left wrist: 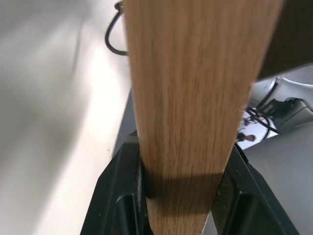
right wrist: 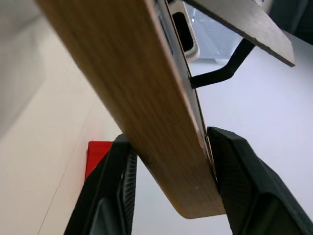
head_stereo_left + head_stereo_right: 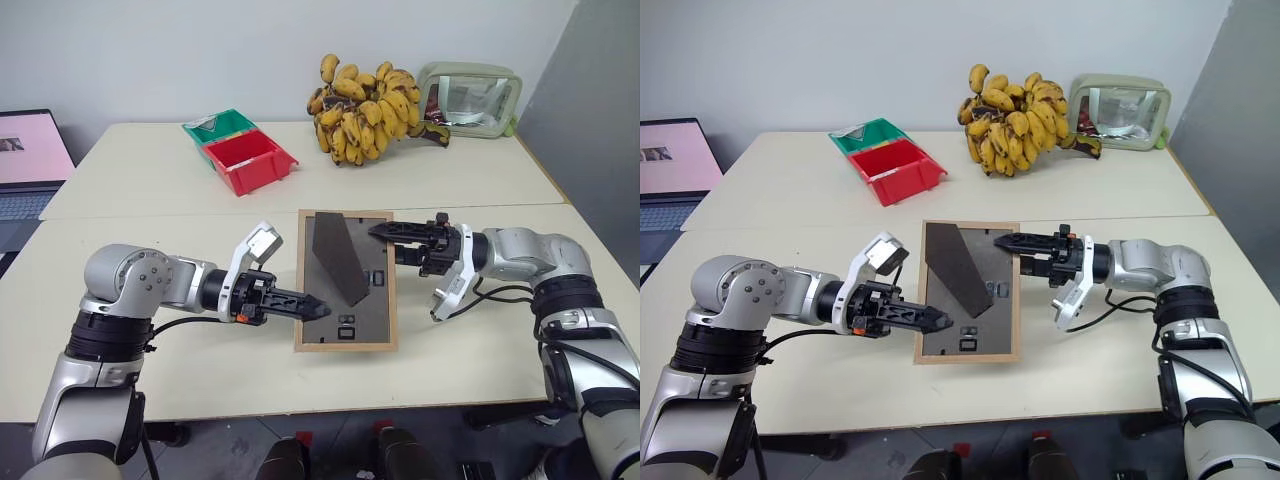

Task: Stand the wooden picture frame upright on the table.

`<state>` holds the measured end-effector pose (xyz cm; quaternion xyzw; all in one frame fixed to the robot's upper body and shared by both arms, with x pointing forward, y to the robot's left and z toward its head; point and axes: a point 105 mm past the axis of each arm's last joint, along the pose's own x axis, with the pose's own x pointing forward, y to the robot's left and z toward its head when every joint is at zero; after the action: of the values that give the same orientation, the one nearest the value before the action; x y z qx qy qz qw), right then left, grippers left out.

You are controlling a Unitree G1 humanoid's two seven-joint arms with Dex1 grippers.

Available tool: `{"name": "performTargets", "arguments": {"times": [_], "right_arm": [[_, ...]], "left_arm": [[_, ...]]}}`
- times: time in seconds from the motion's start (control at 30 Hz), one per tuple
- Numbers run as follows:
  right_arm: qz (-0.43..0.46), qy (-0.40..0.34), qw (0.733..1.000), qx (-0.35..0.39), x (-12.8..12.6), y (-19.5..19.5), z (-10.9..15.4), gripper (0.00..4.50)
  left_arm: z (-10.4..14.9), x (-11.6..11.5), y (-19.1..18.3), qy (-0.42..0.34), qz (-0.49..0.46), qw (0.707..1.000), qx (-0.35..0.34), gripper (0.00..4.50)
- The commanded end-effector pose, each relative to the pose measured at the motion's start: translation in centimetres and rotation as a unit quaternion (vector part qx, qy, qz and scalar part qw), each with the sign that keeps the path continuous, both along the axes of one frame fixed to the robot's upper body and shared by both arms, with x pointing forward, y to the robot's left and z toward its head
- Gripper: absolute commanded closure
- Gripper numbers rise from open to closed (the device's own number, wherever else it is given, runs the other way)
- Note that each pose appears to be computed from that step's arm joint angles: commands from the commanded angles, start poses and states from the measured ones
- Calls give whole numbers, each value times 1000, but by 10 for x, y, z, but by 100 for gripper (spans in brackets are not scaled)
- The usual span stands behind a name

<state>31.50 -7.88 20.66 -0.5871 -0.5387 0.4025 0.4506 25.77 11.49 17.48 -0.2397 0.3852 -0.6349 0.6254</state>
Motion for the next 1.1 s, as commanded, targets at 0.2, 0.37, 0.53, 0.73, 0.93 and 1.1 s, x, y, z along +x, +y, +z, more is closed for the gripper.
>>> {"name": "performTargets", "arguments": {"times": [0.2,0.37,0.53,0.73,0.93,1.1], "right_arm": [[7,-14,999,47,4,-1,20,285],[8,17,999,47,5,-6,15,321],[-37,109,990,80,27,-3,4,322],[-122,358,915,137,75,20,-8,324],[-57,686,710,152,91,43,-23,324],[-64,796,592,113,85,50,-56,324]], "left_arm": [[17,10,9,-45,36,998,-25,241],[33,39,37,-87,148,985,-37,146],[42,39,54,-180,238,954,-12,49],[42,30,47,-359,322,871,95,0],[43,32,44,-478,374,783,134,0],[28,35,42,-492,393,763,148,0]]}}
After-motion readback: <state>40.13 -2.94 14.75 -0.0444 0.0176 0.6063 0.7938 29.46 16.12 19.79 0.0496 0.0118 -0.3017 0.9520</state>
